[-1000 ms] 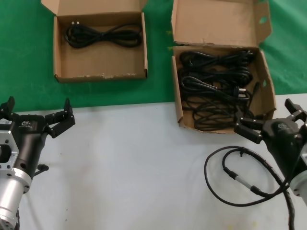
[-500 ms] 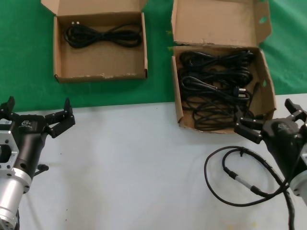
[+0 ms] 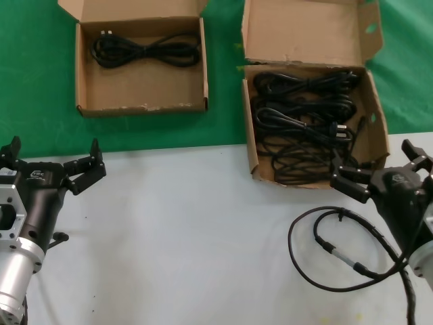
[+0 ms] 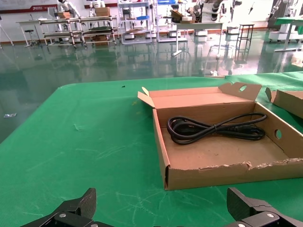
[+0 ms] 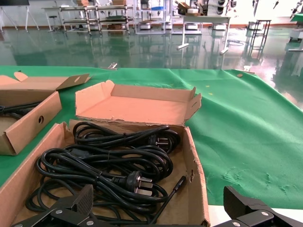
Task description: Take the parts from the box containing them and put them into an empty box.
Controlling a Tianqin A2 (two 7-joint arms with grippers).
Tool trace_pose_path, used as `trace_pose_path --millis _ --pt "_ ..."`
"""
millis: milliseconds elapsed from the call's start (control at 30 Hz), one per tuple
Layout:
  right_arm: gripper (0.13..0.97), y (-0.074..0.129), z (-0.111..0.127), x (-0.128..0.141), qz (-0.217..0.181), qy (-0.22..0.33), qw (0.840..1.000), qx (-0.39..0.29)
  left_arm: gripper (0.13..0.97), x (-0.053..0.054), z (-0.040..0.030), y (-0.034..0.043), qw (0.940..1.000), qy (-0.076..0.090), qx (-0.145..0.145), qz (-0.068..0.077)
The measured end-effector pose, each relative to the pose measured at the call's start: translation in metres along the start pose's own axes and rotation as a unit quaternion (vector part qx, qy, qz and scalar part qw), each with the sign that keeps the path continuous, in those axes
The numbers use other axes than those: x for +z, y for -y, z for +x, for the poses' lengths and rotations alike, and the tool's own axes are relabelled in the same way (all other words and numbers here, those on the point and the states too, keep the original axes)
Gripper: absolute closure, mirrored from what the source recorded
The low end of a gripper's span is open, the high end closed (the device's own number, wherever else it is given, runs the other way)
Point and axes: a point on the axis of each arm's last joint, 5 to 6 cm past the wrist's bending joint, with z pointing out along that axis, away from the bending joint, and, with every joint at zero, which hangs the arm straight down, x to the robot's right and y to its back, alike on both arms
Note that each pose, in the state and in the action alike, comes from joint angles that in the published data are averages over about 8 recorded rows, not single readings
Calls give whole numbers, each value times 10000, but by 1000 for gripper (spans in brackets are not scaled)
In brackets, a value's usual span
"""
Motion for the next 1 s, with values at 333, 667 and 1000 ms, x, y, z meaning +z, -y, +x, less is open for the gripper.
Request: trace_pose_path --millis 333,667,1000 --pt "130 0 0 0 0 0 10000 0 132 0 0 0 10000 0 0 0" --pt "130 0 0 0 0 0 10000 0 132 0 0 0 10000 0 0 0" --pt "130 0 0 0 0 0 10000 0 132 0 0 0 10000 0 0 0"
